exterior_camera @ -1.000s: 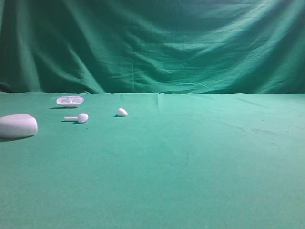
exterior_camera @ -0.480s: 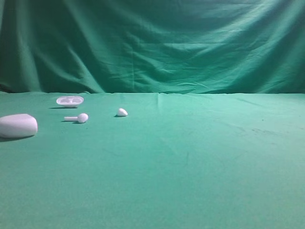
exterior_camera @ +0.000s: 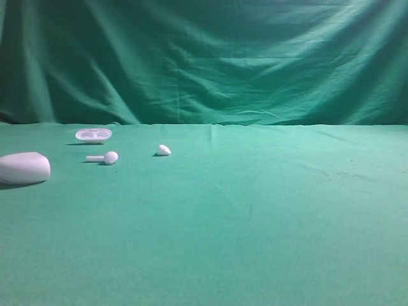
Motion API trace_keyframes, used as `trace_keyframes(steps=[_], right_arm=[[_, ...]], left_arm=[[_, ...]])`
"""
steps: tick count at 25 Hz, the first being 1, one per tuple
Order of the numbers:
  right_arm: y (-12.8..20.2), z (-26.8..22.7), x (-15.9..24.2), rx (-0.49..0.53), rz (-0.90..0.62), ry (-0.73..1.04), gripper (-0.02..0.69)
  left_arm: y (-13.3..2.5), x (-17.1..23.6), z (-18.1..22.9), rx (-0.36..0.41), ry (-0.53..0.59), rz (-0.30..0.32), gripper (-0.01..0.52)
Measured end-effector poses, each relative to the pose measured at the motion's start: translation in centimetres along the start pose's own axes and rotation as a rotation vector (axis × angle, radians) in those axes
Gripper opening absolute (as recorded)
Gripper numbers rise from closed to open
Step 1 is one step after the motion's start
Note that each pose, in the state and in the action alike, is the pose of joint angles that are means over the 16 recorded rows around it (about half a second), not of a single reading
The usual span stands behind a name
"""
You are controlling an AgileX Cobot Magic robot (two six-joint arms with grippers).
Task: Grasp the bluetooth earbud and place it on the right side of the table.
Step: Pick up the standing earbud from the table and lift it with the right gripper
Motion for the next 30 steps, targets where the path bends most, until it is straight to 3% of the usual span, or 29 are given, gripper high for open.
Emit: trace_keyframes(steps=[8, 22, 30], right_arm=[[0.8, 0.2, -2.5, -0.012, 0.076, -0.006, 0.0], [3.0, 3.9, -2.2, -0.018, -0.03, 0.513, 0.0], [6.1, 7.9, -0.7, -0.162, -0.195, 0.773, 0.0]], left_arm=[[0.0, 0.0, 0.0, 0.0, 0.0, 0.0, 0.0], [0.0, 0.0, 0.0, 0.0, 0.0, 0.0, 0.0], [0.0, 0.0, 0.0, 0.0, 0.0, 0.0, 0.0]])
Point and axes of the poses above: a point on each arm's last joint axis where the gripper is mounted, z pointing out along that axis toward the gripper, y along the wrist's bending axis when the last joint is at zero, x = y × z, the point moved 10 cm from there along z, pointing out along that axis toward the gripper, and after that the axes turned 1 degree about z, right-handed, at the moved point
